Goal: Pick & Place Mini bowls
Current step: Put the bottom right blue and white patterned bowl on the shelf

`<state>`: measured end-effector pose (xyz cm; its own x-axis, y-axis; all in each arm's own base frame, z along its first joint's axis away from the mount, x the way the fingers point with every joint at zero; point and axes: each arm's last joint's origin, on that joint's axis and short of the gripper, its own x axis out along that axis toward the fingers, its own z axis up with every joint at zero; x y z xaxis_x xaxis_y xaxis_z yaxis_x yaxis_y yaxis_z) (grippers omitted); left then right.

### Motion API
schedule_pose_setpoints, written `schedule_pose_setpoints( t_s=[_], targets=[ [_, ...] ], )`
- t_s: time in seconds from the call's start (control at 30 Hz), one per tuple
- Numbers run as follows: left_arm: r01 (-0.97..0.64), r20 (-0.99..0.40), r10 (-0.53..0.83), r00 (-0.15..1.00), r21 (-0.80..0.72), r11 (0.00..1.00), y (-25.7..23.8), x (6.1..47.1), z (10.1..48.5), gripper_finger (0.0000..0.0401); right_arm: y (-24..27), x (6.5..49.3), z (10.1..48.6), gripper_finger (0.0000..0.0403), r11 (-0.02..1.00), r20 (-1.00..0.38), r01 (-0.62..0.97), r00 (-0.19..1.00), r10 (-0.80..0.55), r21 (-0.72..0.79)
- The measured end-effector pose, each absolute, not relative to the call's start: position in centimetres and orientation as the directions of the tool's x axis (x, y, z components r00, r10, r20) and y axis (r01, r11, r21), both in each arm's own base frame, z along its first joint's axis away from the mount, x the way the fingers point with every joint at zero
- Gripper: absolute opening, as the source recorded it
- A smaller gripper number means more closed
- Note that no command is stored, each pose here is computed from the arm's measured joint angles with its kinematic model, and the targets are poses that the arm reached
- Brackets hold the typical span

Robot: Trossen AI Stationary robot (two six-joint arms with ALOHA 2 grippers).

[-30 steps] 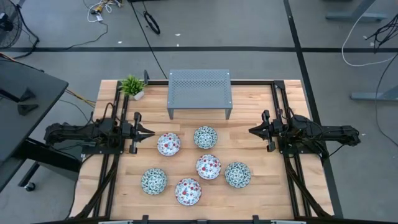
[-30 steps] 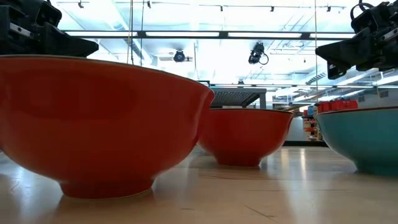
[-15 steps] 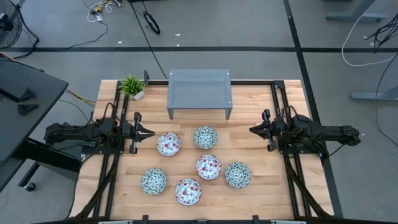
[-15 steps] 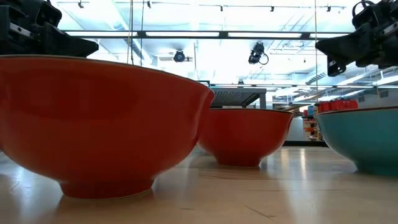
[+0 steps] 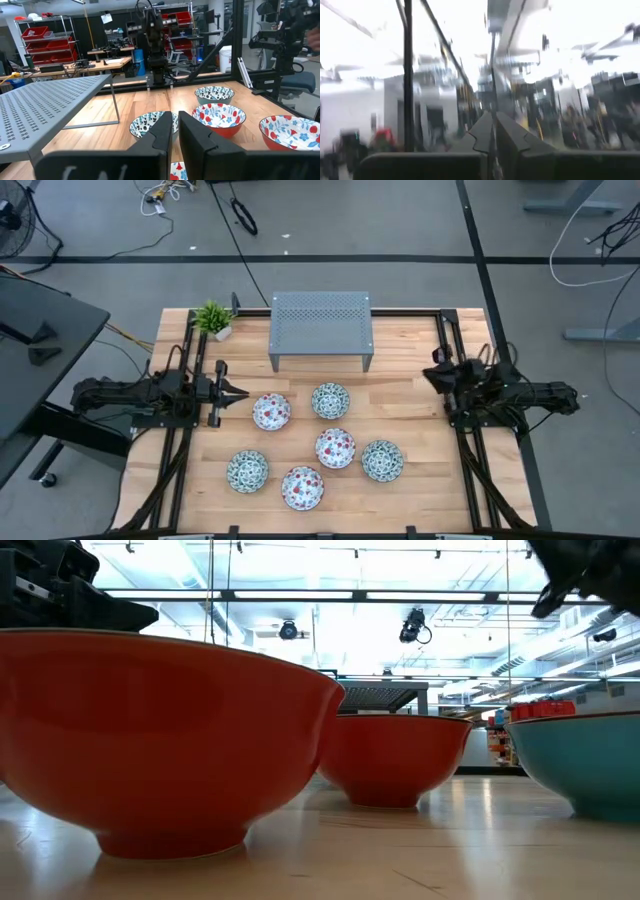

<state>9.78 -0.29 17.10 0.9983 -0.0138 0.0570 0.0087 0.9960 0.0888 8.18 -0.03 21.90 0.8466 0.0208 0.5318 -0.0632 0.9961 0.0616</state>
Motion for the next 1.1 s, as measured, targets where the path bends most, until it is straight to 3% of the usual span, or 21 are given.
schedule_pose_setpoints(
  t_s=[0.5, 0.83, 1.1],
  targets=[
    [0.009, 0.057, -0.014, 0.998, 0.089, 0.996, -0.3, 9.8, 17.1, 0.0037, -0.4, 4.6, 25.3, 0.0029, 0.990, 0.875, -0.019, 0.470, -0.114, 0.139],
    [0.009, 0.057, -0.014, 0.998, 0.089, 0.996, -0.3, 9.8, 17.1, 0.0037, -0.5, 1.8, 30.7, 0.0029, 0.986, 0.936, -0.005, 0.315, -0.156, 0.166],
    [0.009, 0.057, -0.014, 0.998, 0.089, 0.996, -0.3, 9.8, 17.1, 0.0037, -0.4, 0.1, 36.1, 0.0029, 0.986, 0.946, -0.008, 0.284, -0.156, 0.165]
  ],
)
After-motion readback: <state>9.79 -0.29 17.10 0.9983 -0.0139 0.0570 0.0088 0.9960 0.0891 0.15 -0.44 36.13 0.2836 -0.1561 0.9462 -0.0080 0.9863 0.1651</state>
